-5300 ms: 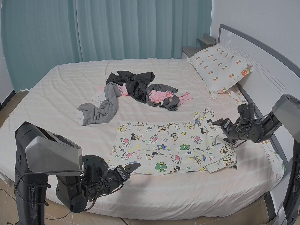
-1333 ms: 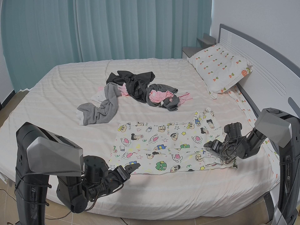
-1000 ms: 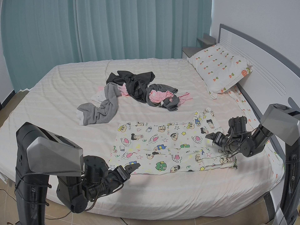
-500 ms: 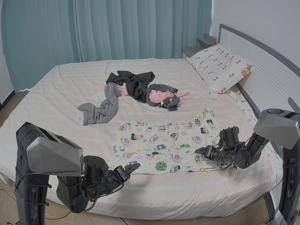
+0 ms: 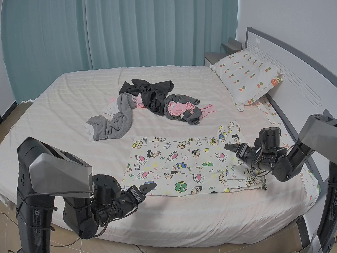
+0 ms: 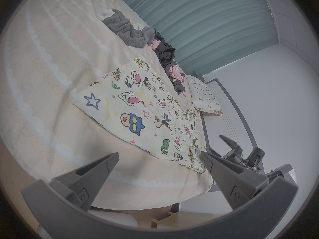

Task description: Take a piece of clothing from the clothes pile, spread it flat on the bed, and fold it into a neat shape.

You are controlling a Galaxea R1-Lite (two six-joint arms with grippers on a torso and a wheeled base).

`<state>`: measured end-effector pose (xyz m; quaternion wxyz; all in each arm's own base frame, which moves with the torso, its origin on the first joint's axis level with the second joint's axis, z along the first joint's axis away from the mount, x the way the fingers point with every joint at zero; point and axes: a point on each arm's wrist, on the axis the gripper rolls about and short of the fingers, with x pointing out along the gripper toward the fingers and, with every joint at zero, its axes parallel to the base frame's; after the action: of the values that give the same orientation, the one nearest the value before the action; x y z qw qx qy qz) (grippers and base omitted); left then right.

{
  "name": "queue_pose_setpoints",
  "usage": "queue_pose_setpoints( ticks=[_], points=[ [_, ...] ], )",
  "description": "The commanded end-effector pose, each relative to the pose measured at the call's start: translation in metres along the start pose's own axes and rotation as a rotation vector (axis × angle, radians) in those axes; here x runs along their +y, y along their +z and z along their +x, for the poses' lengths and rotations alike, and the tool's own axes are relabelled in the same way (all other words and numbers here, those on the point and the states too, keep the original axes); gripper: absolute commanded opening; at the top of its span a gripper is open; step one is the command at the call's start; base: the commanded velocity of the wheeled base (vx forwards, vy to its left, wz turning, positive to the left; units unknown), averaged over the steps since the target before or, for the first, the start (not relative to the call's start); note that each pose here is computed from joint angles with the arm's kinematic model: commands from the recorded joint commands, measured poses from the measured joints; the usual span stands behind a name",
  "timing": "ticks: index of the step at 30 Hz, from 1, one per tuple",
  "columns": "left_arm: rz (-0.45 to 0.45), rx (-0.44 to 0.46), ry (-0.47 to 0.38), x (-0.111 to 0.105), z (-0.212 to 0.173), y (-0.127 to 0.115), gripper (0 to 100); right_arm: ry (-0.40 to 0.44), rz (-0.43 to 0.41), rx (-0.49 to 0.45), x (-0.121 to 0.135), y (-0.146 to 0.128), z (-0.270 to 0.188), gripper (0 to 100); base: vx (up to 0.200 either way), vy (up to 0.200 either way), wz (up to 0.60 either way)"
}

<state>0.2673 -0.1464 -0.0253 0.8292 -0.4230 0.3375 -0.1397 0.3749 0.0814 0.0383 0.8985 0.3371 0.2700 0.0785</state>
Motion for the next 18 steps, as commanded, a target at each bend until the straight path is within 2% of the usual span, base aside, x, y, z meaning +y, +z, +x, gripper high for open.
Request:
queue_pose_setpoints(
  ticks=[1,8,18],
  points=[
    [-0.001,-0.007,-0.005,-0.0001,-0.0003,0.0013,100,0.041,0.01,-0.06,0.0072,0.0176,-0.0106,100,0.2,0.0,0.0],
    [0.009,-0.018,-0.02,-0.0002,-0.0022,0.0002,100,0.036,0.013,-0.062,0.0022,0.0187,-0.0085,100,0.2,0.0,0.0],
    [-0.001,-0.029,-0.003,0.0012,-0.0061,0.0008,100,0.051,0.019,-0.064,-0.0018,0.0263,-0.0101,100,0.0,0.0,0.0]
  ],
)
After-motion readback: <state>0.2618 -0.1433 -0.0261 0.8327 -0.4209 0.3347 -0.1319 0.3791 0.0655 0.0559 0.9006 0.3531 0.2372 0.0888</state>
